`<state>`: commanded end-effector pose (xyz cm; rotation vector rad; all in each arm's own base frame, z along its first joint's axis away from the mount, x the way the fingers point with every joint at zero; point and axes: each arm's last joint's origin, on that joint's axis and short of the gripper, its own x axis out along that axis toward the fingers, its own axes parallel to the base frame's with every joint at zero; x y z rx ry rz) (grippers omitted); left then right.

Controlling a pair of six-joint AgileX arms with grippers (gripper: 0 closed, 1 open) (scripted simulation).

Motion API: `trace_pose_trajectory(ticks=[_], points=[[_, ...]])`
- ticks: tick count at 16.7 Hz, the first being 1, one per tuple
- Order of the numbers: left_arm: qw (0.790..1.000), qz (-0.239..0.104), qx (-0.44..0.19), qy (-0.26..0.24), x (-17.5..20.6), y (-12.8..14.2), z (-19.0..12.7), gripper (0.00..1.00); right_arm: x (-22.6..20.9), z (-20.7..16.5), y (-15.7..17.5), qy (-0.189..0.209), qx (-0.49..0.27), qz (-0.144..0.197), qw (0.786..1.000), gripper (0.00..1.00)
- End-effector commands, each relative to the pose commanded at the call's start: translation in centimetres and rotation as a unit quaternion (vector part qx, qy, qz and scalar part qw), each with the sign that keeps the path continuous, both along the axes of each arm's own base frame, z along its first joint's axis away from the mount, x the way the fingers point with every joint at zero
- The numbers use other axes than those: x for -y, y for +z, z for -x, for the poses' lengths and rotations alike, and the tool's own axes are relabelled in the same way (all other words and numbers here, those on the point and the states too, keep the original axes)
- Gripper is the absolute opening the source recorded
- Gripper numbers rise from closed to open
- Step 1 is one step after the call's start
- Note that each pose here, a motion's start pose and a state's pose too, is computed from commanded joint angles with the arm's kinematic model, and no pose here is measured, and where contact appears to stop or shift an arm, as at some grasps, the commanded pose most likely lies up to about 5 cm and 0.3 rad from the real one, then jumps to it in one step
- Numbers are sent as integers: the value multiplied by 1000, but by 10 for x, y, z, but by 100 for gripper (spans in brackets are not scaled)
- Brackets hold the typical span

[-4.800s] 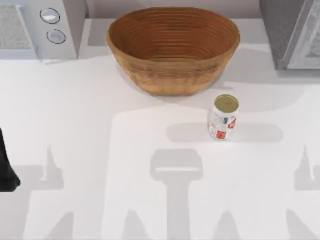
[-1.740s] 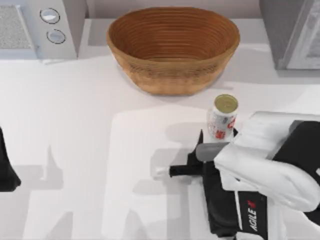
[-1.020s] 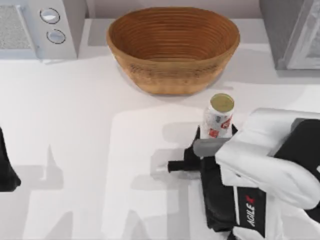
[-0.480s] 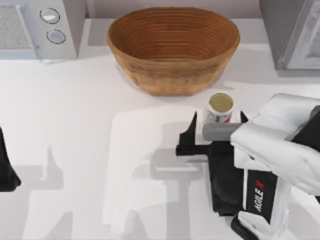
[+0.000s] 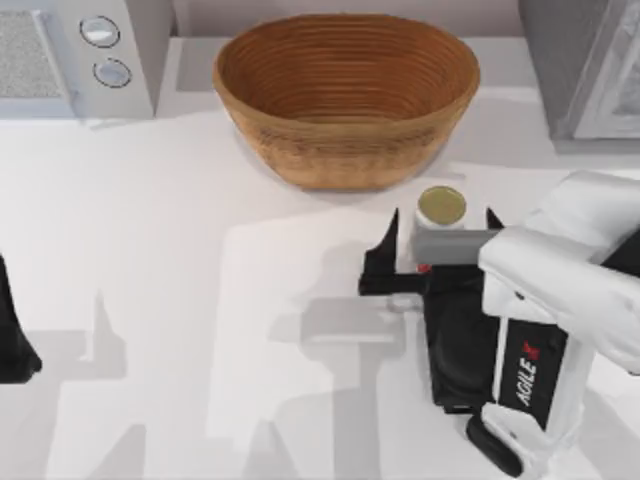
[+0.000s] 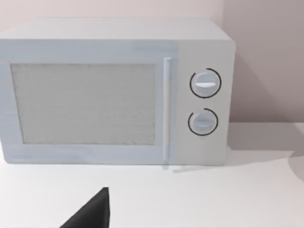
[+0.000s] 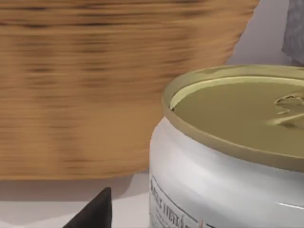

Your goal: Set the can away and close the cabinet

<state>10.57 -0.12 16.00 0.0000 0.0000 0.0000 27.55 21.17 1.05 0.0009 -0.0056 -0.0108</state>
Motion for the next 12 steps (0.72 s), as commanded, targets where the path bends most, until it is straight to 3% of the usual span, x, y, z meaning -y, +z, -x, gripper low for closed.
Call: trace_pose_trajectory(ticks=[6,12], points=[[1000,0,0,0,0,0,0,100,1,-1,0,0,0,0,1000,100],[1000,0,0,0,0,0,0,100,1,-1,0,0,0,0,1000,55]])
